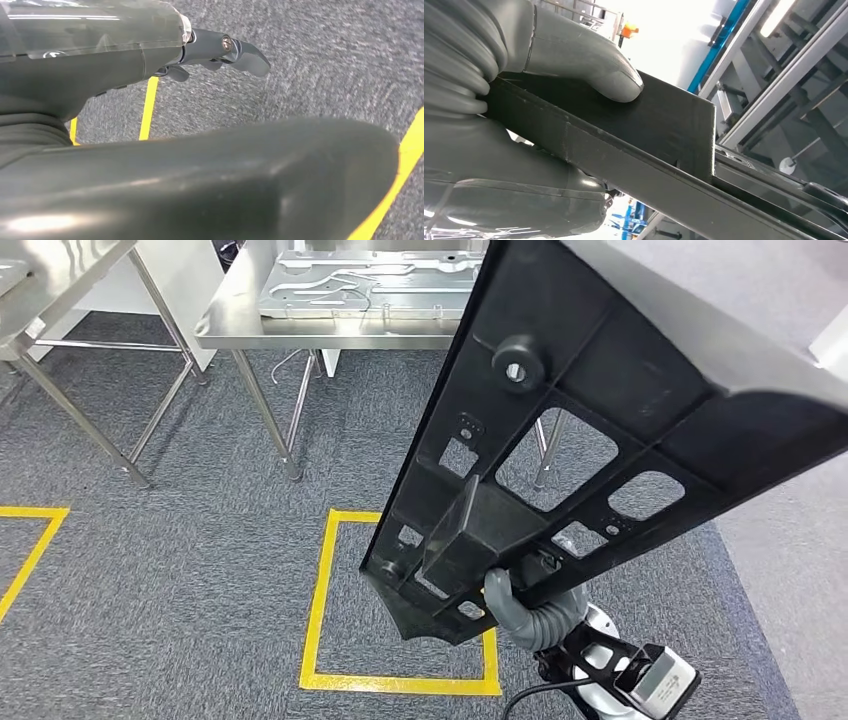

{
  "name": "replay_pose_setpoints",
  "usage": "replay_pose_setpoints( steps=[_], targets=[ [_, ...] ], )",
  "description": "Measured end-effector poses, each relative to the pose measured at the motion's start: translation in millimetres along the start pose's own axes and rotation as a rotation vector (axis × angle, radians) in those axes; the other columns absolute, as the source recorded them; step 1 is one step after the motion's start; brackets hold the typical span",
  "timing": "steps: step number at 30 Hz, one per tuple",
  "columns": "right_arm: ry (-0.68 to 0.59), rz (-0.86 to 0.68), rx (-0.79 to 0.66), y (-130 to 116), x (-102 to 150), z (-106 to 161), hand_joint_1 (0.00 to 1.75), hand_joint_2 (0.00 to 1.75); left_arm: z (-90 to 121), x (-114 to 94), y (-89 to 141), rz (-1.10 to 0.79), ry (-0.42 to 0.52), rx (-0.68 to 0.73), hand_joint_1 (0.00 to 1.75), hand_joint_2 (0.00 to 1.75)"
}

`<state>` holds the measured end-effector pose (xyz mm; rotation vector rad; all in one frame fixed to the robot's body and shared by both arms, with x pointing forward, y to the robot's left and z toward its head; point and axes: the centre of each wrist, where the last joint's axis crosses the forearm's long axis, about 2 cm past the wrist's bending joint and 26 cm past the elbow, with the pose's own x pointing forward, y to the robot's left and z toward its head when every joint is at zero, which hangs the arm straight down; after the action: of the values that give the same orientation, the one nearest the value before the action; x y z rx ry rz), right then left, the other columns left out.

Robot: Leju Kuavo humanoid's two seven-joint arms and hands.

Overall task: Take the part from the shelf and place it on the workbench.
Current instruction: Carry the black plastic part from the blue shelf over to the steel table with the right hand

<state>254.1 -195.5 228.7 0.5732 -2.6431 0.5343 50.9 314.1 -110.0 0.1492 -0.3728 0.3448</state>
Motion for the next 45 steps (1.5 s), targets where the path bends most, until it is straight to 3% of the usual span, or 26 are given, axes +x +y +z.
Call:
replay_pose_setpoints(
  steps=[13, 45],
  targets=[
    [0.016, 0.001, -0.027, 21.0, 13.5, 12.3, 1.75, 1.75, 0.2, -0.4, -1.5, -0.004, 0.007, 0.0, 0.0, 0.0],
    [-0.013, -0.001, -0.068, 32.0, 25.4, 8.4, 1.75, 1.75, 0.3, -0.6, -1.2, -0.021, 0.009, -0.002, 0.0, 0.0]
  ],
)
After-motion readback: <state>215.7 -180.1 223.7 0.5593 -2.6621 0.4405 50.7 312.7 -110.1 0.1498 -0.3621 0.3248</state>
